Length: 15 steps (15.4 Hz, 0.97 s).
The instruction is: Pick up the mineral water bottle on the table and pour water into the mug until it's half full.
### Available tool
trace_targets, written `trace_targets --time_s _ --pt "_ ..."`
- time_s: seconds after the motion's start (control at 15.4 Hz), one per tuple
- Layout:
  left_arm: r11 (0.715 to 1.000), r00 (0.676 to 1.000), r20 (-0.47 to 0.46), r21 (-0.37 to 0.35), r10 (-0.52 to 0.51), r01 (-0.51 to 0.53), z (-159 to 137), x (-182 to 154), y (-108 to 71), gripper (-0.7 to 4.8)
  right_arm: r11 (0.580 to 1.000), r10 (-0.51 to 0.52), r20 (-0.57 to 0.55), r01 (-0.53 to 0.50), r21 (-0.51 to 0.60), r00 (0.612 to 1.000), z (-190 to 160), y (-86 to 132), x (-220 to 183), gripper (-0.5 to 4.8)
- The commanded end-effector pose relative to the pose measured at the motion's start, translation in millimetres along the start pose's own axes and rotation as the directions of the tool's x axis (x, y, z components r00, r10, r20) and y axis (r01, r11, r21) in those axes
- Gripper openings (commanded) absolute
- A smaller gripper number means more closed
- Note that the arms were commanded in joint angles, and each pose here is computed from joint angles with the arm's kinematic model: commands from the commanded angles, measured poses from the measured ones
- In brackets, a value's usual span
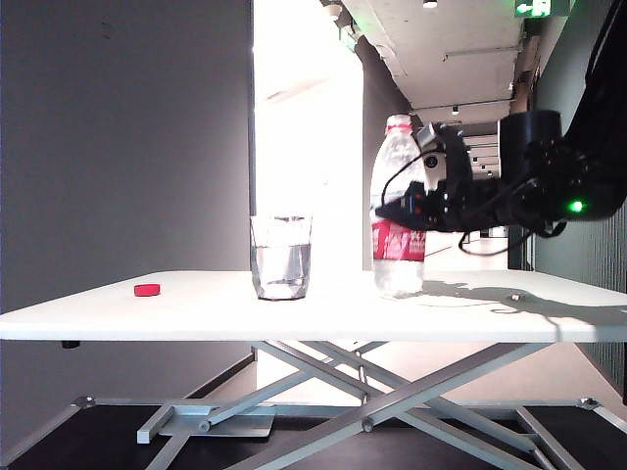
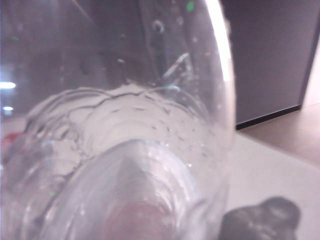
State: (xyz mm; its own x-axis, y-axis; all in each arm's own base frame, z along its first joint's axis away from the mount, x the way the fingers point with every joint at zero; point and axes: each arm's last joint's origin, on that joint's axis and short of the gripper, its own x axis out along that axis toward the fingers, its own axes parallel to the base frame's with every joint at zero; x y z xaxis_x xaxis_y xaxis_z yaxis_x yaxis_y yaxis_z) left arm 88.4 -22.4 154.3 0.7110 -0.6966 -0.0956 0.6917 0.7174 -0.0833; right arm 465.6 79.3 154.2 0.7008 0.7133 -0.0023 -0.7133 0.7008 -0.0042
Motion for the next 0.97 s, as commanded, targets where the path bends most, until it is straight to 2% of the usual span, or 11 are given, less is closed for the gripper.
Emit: trace_targets --time_s 0.06,0.19,0.32,0.39,0.52,0.78,0.97 --pt "1.000 1.000 -0.003 0.005 -0.013 0.013 -0.1 0.0 -0.5 -0.05 0.995 0.048 0.040 -0.045 -0.093 0.998 10.0 1.6 1.0 2.02" --pt "1.000 1.000 -0.003 0.005 -0.013 0.013 -0.1 0.0 -0.5 -0.05 0.993 0.056 0.032 -0.053 -0.103 0.998 9.0 1.8 1.1 2.03" --pt "1.000 1.000 -0.003 0.005 -0.013 0.013 -0.1 0.0 -0.5 -0.05 0.996 0.056 -0.003 -0.056 -0.075 0.998 4.8 1.8 1.1 3.02" --pt "1.000 1.000 -0.003 0.005 -0.013 0.013 -0.1 0.0 -0.5 -0.05 0.996 0.059 -0.012 -0.060 -0.071 0.998 3.7 1.9 1.1 3.36" --pt "1.000 1.000 -0.003 0.005 -0.013 0.013 -0.1 0.0 -0.5 -0.05 0.996 0.060 -0.017 -0.061 -0.065 0.998 3.1 1.9 1.1 4.79" --pt "1.000 1.000 -0.003 0.005 -0.013 0.013 -0.1 0.0 -0.5 -0.05 0.993 0.107 -0.011 -0.107 -0.055 0.994 4.1 -0.4 -1.9 4.79" --pt "1.000 1.000 -0.003 0.009 -0.013 0.013 -0.1 0.0 -0.5 -0.05 0.981 0.188 0.000 -0.188 -0.041 0.982 12.5 -12.5 -15.8 4.79"
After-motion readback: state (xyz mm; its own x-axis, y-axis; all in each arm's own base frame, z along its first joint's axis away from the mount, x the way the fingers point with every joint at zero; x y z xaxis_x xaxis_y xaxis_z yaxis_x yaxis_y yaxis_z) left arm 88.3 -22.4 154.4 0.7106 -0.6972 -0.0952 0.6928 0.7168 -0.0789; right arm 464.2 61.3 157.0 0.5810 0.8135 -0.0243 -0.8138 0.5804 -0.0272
